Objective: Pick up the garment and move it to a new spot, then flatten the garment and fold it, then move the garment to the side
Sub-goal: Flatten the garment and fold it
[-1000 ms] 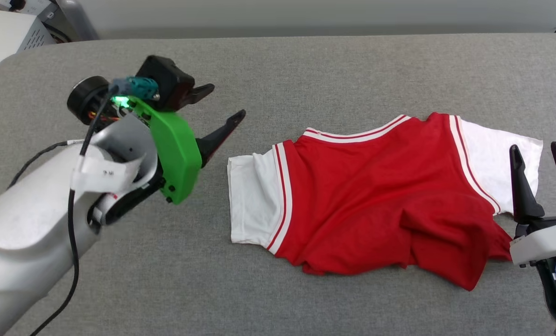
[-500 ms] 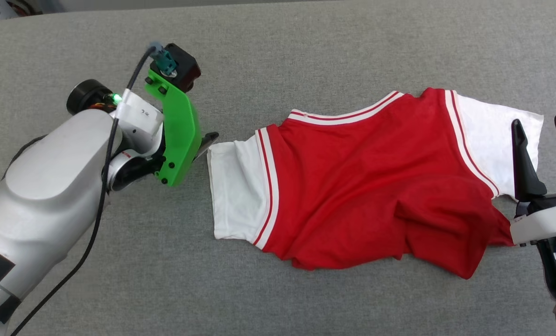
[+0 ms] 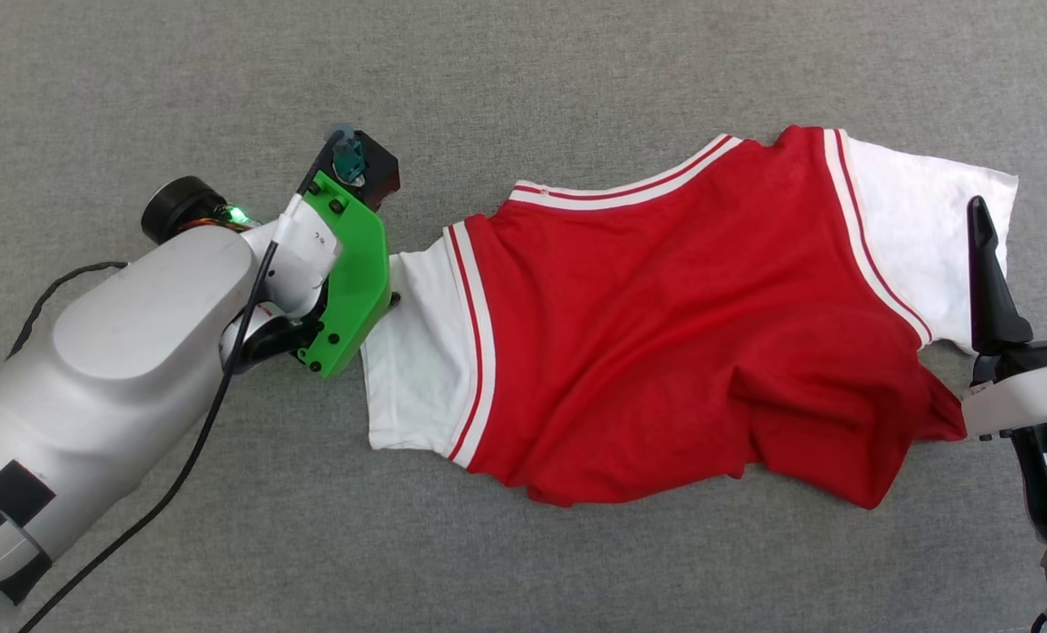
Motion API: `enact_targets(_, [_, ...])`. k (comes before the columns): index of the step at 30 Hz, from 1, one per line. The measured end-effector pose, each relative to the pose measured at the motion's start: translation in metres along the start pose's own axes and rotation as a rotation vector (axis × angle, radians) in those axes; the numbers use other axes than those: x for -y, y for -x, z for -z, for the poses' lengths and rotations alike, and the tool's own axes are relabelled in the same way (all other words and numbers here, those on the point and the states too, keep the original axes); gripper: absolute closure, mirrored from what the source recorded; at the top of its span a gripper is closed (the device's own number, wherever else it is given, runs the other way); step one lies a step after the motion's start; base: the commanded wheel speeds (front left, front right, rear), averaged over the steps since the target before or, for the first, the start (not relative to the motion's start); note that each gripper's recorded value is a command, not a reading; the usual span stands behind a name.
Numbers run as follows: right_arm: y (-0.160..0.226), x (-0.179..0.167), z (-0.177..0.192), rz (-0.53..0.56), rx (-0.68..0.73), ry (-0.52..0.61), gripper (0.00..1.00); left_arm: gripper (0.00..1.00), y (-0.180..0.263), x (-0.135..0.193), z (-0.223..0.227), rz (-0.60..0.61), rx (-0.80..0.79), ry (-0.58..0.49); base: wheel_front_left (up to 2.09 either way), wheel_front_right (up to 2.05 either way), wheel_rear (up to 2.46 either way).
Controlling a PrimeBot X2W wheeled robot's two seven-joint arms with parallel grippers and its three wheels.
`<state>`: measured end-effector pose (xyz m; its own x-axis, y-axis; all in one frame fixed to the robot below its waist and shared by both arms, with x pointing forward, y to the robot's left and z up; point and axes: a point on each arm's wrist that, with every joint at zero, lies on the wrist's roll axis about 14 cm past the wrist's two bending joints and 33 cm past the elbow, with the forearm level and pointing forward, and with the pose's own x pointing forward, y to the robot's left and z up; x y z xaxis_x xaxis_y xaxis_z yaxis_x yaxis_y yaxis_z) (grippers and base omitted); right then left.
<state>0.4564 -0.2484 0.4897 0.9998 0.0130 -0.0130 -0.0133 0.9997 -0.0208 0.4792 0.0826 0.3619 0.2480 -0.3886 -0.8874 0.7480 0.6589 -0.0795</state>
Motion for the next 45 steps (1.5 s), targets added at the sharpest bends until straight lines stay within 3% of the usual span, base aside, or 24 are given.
enact_targets(1, [0.0, 0.001, 0.002, 0.001, -0.004, 0.0, 0.0, 1.0, 0.0, -0.001, 0.0, -0.001, -0.002, -0.006, 0.0, 0.0, 0.0])
enact_targets(6, [0.0, 0.002, 0.0, 0.004, 0.002, 0.002, 0.0, 1.0, 0.003, 0.001, -0.004, -0.018, 0.052, -0.055, 0.0, 0.0, 0.0])
enact_targets(11, [0.003, 0.005, -0.009, 0.005, 0.02, 0.011, 0.0, 1.0, 0.017, -0.006, -0.008, -0.054, 0.205, -0.024, 0.0, 0.0, 0.0])
enact_targets(22, [0.003, 0.011, -0.042, -0.024, 0.057, 0.078, 0.0, 1.0, 0.077, -0.039, 0.011, -0.215, 0.453, 0.161, 0.0, 0.0, 0.0])
enact_targets(28, [-0.026, 0.011, -0.059, -0.094, -0.007, 0.201, 0.0, 1.0, 0.105, -0.05, 0.04, -0.317, 0.509, 0.257, 0.0, 0.0, 0.0])
enact_targets(32, [-0.039, 0.002, -0.038, -0.162, -0.189, 0.234, 0.0, 1.0, 0.117, -0.053, 0.052, -0.358, 0.524, 0.282, 0.0, 0.0, 0.0])
enact_targets(39, [-0.04, 0.01, 0.031, -0.209, -0.691, 0.187, 0.0, 1.0, 0.116, -0.045, 0.056, -0.36, 0.531, 0.303, 0.0, 0.0, 0.0])
enact_targets(45, [-0.05, 0.009, 0.059, -0.23, -0.894, 0.193, 0.0, 1.0, 0.107, -0.042, 0.056, -0.349, 0.528, 0.304, 0.0, 0.0, 0.0])
